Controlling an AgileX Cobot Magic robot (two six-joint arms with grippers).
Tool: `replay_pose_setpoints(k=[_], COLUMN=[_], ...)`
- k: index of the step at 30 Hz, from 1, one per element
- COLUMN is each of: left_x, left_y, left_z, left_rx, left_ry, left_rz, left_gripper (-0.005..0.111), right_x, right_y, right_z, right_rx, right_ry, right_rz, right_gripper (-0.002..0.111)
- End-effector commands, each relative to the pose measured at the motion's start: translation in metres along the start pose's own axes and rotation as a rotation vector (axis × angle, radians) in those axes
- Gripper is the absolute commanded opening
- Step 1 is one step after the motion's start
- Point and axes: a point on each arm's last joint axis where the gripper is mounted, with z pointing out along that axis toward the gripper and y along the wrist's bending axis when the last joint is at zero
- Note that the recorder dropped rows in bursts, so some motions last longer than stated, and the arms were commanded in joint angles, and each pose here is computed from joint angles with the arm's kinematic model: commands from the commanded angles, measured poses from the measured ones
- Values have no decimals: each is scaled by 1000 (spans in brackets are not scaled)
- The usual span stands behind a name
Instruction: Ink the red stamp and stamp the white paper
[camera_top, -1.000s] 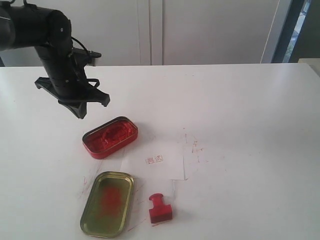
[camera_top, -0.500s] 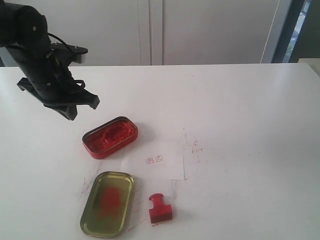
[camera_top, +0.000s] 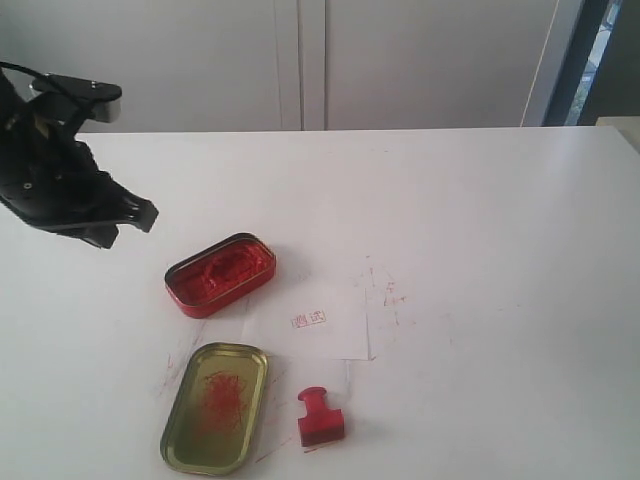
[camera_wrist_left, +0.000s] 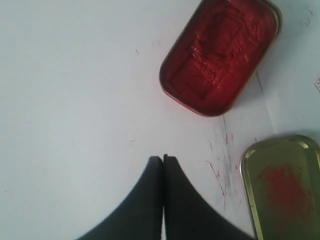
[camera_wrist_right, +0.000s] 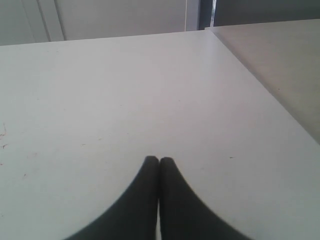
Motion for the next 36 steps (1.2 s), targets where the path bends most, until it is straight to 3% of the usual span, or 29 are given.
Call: replay_pose_setpoints(k=[1,15,36], left_x=[18,63,66], left_y=[1,2,3], left_z=[-19,-61,-64], left_rx=[4,3,-8], left_ry=[-33,-138,-136], left_rz=[-20,-12,-4], left_gripper=[0,0,0], right_x=[0,0,0], right_y=[0,0,0], right_z=[0,0,0], right_rx=[-5,-5,-5], right_ry=[-13,-13,-13], right_rz=[-4,-4,-4], right_gripper=[0,0,0])
